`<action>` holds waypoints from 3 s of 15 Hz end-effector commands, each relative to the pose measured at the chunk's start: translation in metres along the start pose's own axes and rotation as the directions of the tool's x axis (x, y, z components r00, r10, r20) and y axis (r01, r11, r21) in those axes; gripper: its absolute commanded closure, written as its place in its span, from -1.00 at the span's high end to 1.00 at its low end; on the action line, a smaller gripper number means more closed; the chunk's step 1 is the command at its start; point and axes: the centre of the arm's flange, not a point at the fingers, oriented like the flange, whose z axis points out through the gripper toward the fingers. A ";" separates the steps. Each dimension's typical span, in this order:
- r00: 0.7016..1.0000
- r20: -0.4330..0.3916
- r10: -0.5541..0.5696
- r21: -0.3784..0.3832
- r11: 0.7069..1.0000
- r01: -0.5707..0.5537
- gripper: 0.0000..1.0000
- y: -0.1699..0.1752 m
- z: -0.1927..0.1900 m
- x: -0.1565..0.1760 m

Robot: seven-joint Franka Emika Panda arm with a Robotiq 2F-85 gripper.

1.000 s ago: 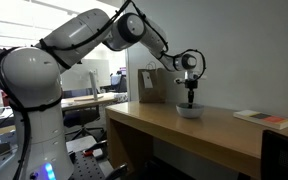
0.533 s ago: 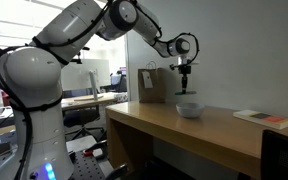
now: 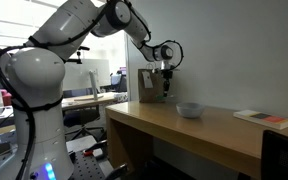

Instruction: Take the pen out of the bowl and place it on the table

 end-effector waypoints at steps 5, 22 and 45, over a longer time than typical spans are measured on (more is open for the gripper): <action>0.987 -0.010 -0.161 -0.057 0.985 0.160 -0.89 -0.006 0.076 -0.065; 0.970 -0.014 -0.244 -0.073 0.967 0.242 1.00 0.015 -0.002 -0.092; 0.953 0.032 -0.300 -0.200 0.933 0.300 1.00 0.100 -0.093 -0.100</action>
